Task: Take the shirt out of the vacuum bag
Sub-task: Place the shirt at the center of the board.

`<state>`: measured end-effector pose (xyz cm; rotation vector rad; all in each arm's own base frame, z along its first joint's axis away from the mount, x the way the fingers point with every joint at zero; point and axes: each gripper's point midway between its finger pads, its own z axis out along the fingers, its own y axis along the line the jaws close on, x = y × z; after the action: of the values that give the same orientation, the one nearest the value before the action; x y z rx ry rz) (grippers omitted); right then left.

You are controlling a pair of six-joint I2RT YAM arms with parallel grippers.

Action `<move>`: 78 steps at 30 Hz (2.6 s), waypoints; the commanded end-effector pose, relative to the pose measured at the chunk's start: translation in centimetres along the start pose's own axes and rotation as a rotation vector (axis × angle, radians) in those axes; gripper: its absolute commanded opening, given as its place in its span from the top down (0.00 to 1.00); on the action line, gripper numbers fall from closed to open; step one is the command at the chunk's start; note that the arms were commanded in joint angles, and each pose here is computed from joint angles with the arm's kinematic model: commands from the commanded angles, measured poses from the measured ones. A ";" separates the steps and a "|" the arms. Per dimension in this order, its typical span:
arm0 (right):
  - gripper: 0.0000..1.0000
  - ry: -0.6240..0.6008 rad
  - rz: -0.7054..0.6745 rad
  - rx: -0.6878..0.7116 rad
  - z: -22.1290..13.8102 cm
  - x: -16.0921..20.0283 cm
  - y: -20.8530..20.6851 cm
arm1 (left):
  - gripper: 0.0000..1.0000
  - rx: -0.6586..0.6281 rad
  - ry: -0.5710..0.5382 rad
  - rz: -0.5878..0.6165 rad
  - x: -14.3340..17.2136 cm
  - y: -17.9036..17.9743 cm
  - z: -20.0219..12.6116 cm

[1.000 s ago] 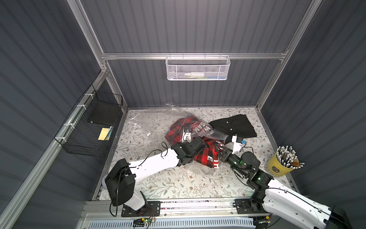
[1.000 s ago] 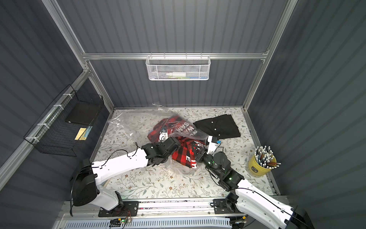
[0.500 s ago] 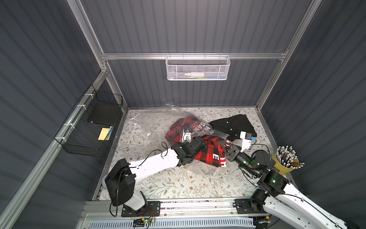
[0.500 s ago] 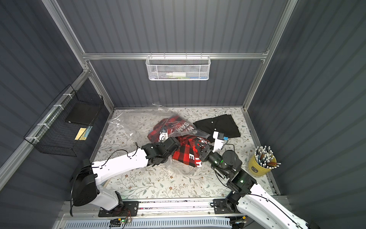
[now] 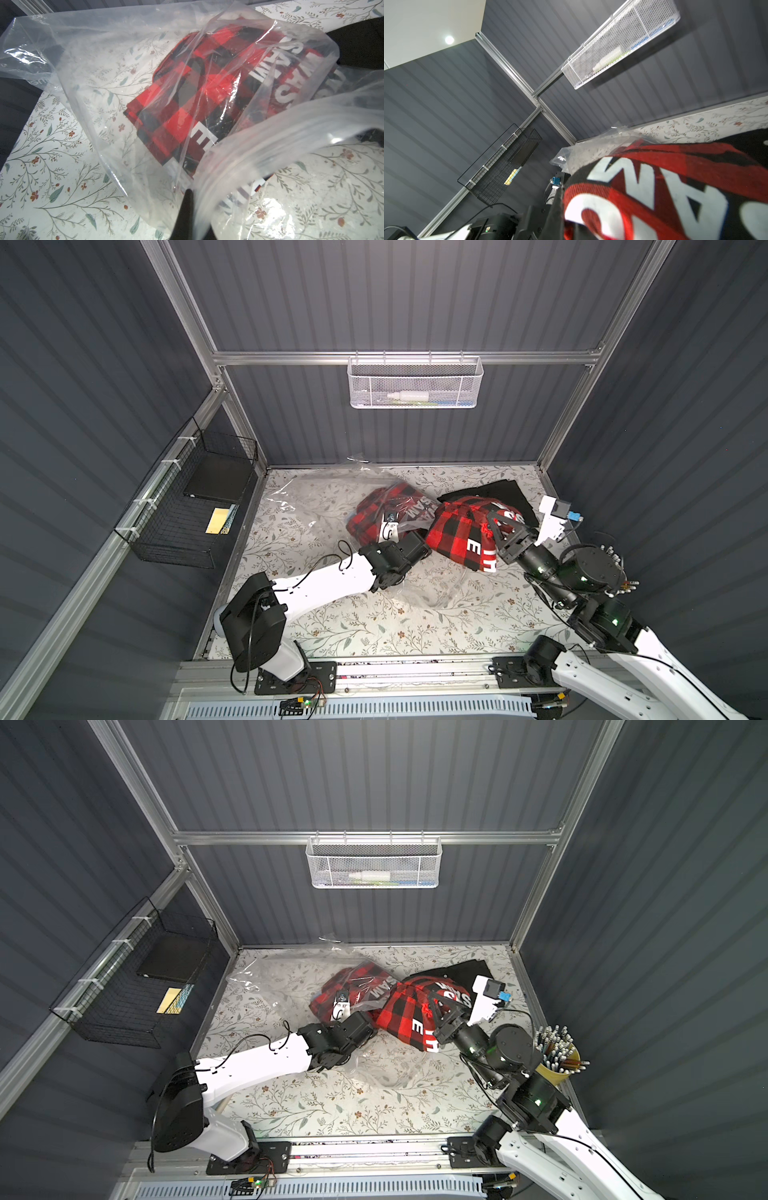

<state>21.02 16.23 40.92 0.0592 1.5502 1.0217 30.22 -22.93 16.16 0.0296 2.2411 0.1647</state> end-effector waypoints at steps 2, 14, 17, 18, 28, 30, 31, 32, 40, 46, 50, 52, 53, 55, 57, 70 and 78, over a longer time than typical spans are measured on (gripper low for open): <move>1.00 -0.082 -0.102 0.049 0.3 -3.7 0.6 | 1.00 -0.028 -0.005 -0.001 0.2 1.3 -0.6; 1.00 -0.141 -0.044 0.057 3.8 -10.0 -3.6 | 1.00 -0.037 -0.008 -0.020 0.1 1.9 -1.0; 1.00 -0.146 -0.010 0.085 4.5 -10.6 -5.8 | 1.00 -0.032 -0.002 -0.017 0.2 1.8 -0.9; 1.00 -0.156 0.004 0.097 4.6 -10.8 -6.6 | 1.00 -0.031 -0.002 -0.020 0.1 1.8 -0.9; 1.00 -0.209 0.027 0.243 7.8 -10.9 -14.1 | 1.00 -0.024 0.005 -0.024 0.1 1.7 -1.1; 1.00 -0.204 0.024 0.268 8.5 -10.9 -15.7 | 1.00 -0.028 0.002 -0.025 0.1 1.9 -1.1; 1.00 -0.202 0.028 0.275 8.8 -10.9 -16.5 | 1.00 -0.030 0.002 -0.026 0.2 2.0 -1.2; 1.00 -0.199 0.035 0.284 9.1 -10.8 -17.5 | 1.00 -0.030 0.002 -0.028 0.3 2.1 -1.2; 1.00 -0.153 0.069 0.327 11.5 -8.5 -23.6 | 1.00 -0.037 0.008 -0.029 0.8 2.4 -1.1; 1.00 -0.139 0.063 0.343 13.3 -7.6 -26.4 | 1.00 -0.039 0.006 -0.032 0.7 2.5 -1.1; 1.00 -0.108 0.074 0.322 14.7 -6.6 -27.6 | 1.00 -0.042 0.004 -0.034 0.7 2.7 -1.2; 1.00 -0.103 0.073 0.333 15.1 -6.3 -28.5 | 1.00 -0.044 0.002 -0.036 0.7 2.8 -1.3; 1.00 -0.103 0.074 0.340 15.2 -6.1 -29.0 | 1.00 -0.045 0.001 -0.039 0.7 3.0 -1.3; 1.00 -0.105 0.059 0.348 15.4 -5.8 -29.7 | 1.00 -0.047 0.001 -0.041 0.8 3.1 -1.4; 1.00 -0.099 0.054 0.348 15.8 -5.5 -30.3 | 1.00 -0.049 0.003 -0.042 0.9 3.3 -1.4; 1.00 -0.105 0.002 0.325 17.1 -5.7 -31.0 | 1.00 -0.061 -0.002 -0.047 1.0 3.9 -1.6; 1.00 -0.034 0.061 0.383 16.4 -0.9 -34.7 | 1.00 -0.059 0.003 -0.047 1.2 3.8 -1.5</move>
<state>51.96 3.79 23.10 0.4008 1.7153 0.7576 28.82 -20.51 16.47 -0.0460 2.2413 0.1682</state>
